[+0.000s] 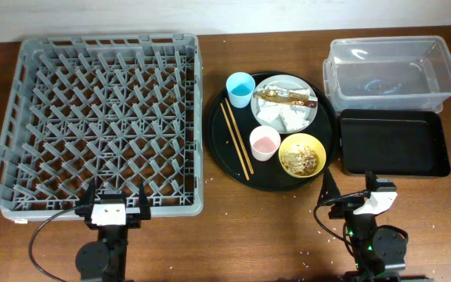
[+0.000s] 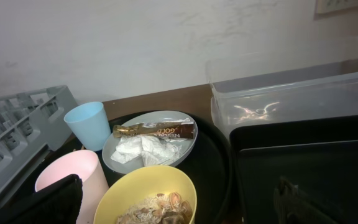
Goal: Sort waste into correct bins and load items into the dishwasher rack
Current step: 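Reach the right gripper to the white plate and grasp the tissue and wrapper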
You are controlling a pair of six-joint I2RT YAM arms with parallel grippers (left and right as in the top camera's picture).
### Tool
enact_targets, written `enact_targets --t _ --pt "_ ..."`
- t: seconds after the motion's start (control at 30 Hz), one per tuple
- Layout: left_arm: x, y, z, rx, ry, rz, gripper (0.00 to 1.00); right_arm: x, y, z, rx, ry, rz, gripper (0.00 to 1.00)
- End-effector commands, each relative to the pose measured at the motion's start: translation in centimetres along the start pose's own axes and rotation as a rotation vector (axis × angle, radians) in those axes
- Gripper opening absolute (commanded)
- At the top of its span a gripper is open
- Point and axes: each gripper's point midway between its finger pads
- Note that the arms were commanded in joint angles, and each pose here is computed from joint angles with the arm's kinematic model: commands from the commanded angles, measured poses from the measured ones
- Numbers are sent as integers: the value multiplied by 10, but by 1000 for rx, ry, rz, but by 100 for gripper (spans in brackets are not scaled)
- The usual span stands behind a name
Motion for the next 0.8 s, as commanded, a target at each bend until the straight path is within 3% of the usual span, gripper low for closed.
enact_targets --t 0.0,0.77 --pt "-1 0 0 3 17 0 99 -3 0 2 11 -7 4 98" --pt "-1 0 0 2 17 0 99 -2 0 7 39 -4 3 98"
Point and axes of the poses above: each gripper's point midway between its finger pads, its own y axis out along the fingers, its own z axis along the line the jaws close on, x = y × z, and after that the axes turned 6 degrees about -y, right-handed
